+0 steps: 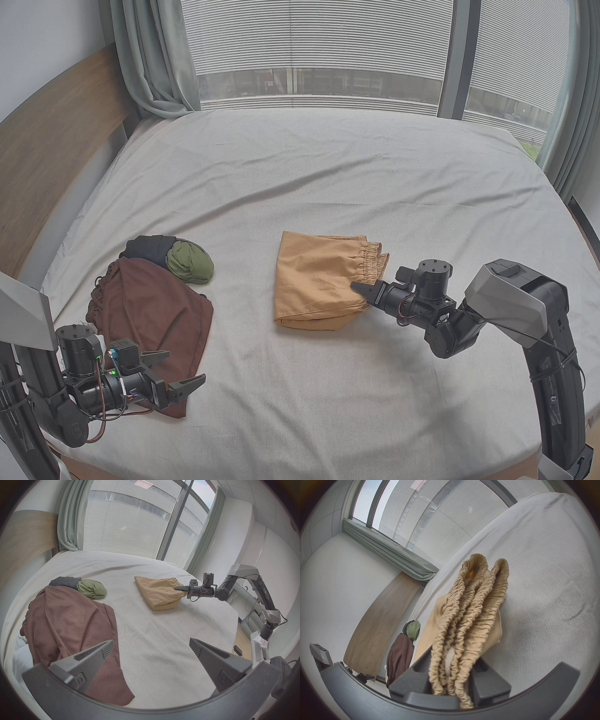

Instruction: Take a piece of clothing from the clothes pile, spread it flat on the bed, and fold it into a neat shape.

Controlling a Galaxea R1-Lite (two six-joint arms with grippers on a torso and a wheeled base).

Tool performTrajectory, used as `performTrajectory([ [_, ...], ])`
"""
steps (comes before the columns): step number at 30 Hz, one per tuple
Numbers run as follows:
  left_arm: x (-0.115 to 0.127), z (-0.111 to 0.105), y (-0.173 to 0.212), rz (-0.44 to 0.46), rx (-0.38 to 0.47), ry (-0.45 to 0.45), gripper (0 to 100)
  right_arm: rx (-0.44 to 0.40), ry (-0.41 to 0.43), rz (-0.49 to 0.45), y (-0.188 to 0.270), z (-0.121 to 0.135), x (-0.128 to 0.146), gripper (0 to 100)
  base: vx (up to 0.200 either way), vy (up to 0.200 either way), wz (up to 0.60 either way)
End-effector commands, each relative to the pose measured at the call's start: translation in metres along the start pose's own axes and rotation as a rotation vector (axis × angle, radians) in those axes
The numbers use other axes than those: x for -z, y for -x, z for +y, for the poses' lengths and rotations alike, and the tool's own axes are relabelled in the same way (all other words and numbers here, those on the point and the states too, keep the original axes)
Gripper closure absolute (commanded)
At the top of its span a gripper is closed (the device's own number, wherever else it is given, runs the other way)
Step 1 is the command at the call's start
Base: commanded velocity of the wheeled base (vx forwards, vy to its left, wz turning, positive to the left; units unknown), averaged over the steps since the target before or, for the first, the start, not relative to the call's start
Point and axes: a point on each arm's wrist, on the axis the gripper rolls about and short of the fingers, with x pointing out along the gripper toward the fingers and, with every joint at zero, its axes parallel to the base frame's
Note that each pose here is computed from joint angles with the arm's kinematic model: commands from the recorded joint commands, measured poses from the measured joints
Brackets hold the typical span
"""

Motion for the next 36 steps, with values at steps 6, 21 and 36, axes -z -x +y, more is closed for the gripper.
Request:
performTrajectory([
  [6,0.000,0.000,0.000,-0.001,0.001,0.000,0,0.009,-0.006,0.010,0.000,-0.004,0.005,100,0.000,0.000,0.00],
  [21,-0.003,-0.001,0.001,-0.012,0.000,-0.006,0,0.092,0.039,0.194,0.043,0.006,0.048,0,0.000,0.000,0.00],
  [36,-0.003,0.001,0.001,-0.017,-0.004,-0.007,0,-0.093,0.110,0.214,0.060,0.096,0.049,0,0.000,0.000,0.00],
])
